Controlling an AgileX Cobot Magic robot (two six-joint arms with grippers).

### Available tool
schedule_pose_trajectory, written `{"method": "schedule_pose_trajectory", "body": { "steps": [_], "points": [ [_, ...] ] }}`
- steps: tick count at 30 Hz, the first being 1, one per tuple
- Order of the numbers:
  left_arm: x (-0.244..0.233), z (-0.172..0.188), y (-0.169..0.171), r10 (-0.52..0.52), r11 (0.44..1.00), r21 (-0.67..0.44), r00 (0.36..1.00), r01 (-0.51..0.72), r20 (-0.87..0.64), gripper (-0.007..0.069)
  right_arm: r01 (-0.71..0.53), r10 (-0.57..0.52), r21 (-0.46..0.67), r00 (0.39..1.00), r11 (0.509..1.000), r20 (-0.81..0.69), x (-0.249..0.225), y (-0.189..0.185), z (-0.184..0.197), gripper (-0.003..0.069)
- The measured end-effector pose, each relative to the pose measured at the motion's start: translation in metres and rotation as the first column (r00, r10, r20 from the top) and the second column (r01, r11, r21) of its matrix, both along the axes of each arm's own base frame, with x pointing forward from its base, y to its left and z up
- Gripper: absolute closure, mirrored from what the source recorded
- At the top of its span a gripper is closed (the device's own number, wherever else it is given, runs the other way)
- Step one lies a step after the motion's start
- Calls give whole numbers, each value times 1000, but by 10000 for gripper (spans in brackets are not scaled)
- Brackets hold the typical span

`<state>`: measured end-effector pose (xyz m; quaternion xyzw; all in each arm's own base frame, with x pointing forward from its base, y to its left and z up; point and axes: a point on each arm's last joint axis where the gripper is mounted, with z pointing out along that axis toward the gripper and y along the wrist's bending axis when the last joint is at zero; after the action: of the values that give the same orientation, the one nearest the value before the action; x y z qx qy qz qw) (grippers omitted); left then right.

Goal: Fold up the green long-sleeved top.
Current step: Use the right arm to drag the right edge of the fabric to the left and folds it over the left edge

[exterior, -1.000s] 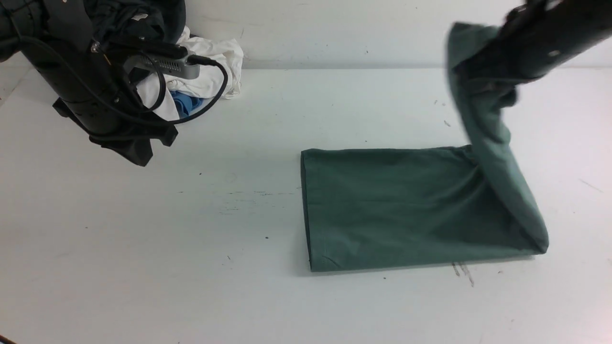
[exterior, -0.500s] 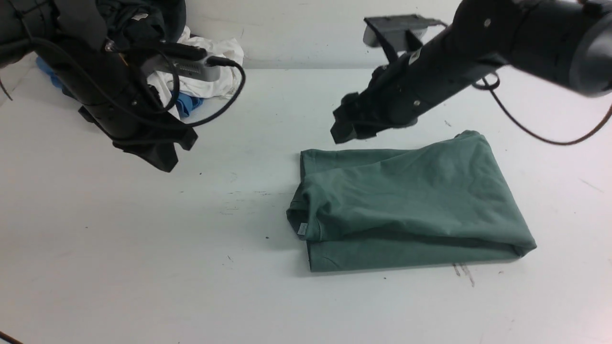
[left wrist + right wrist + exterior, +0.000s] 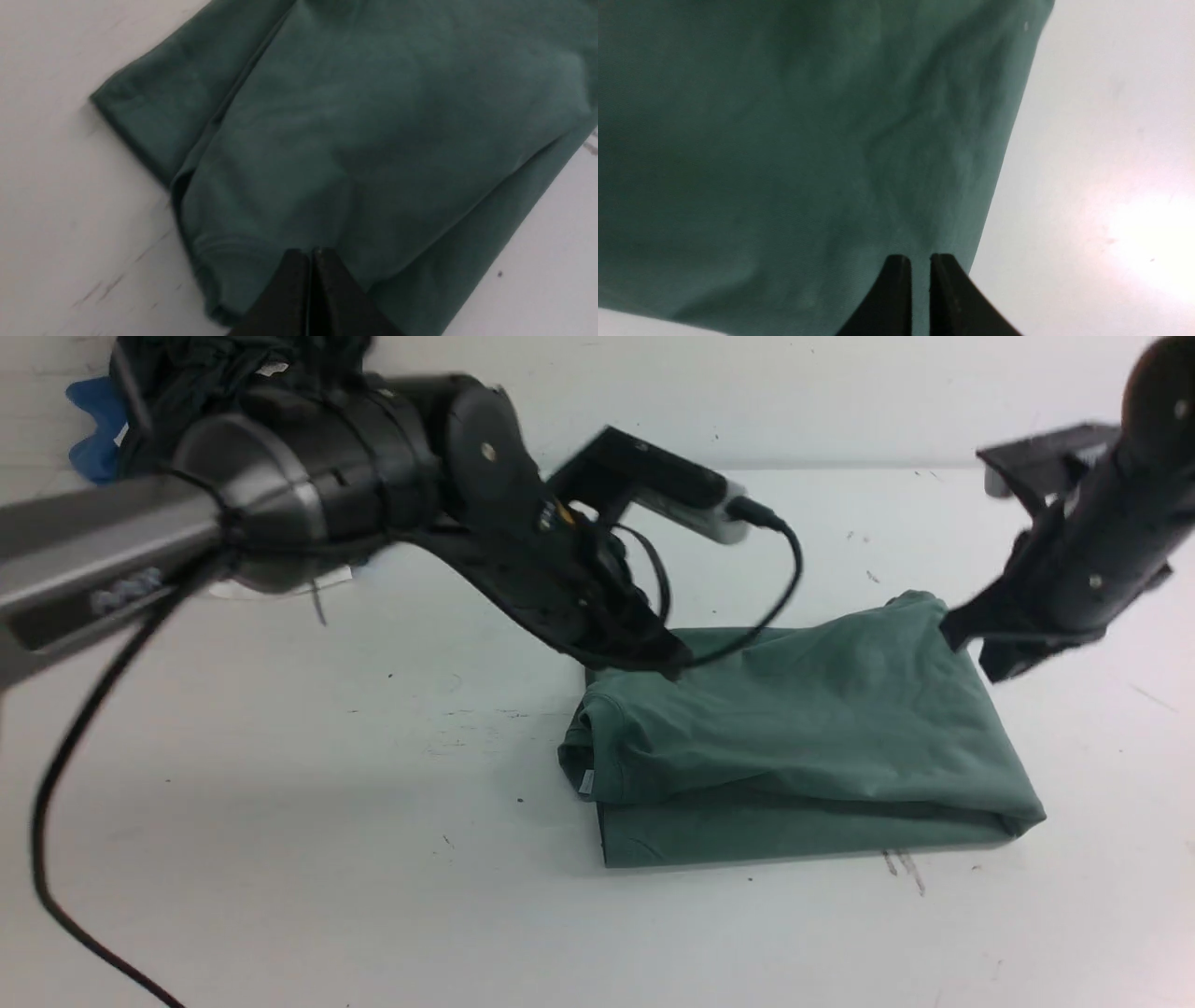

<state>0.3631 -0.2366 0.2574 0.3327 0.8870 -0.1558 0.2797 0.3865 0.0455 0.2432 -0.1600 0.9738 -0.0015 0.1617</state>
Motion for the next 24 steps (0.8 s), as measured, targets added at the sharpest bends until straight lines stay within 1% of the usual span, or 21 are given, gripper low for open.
{"method": "schedule_pose_trajectory", "body": {
  "steps": [1, 3, 5, 7, 9, 14, 18, 22, 24],
  "points": [
    [3, -18, -10, -13, 1000, 12, 1000, 13, -7, 632, 18, -18, 12, 1000, 1000, -10, -3, -4, -20, 654],
    [9, -48, -16, -27, 998, 50, 999, 29, -44, 632, 33, -32, 24, 999, 999, -24, -6, -5, -44, 667],
    [13, -80, -16, -32, 993, 109, 994, 43, -103, 632, 46, -44, 39, 998, 998, -50, -8, -3, -70, 671],
    [17, -104, -10, -10, 987, 154, 986, 37, -169, 632, 45, -41, 49, 997, 998, -71, -9, 3, -85, 672],
    [22, -107, -4, 23, 987, 161, 982, 8, -190, 632, 32, -29, 58, 998, 998, -58, -7, 10, -87, 672],
    [30, -108, 15, 75, 983, 178, 967, -32, -245, 632, -54, 55, 57, 998, 997, -12, -8, 40, -88, 672],
    [32, -100, 35, 103, 978, 204, 955, -45, -280, 632, -105, 103, 70, 994, 992, 20, -11, 64, -85, 672],
    [27, -85, 54, 106, 967, 253, 947, -28, -304, 632, -102, 100, 104, 995, 989, 26, -17, 73, -76, 673],
    [21, -51, 64, 97, 967, 254, 964, -31, -248, 632, -112, 104, 116, 992, 987, 74, -23, 73, -50, 673]
  ]
}}
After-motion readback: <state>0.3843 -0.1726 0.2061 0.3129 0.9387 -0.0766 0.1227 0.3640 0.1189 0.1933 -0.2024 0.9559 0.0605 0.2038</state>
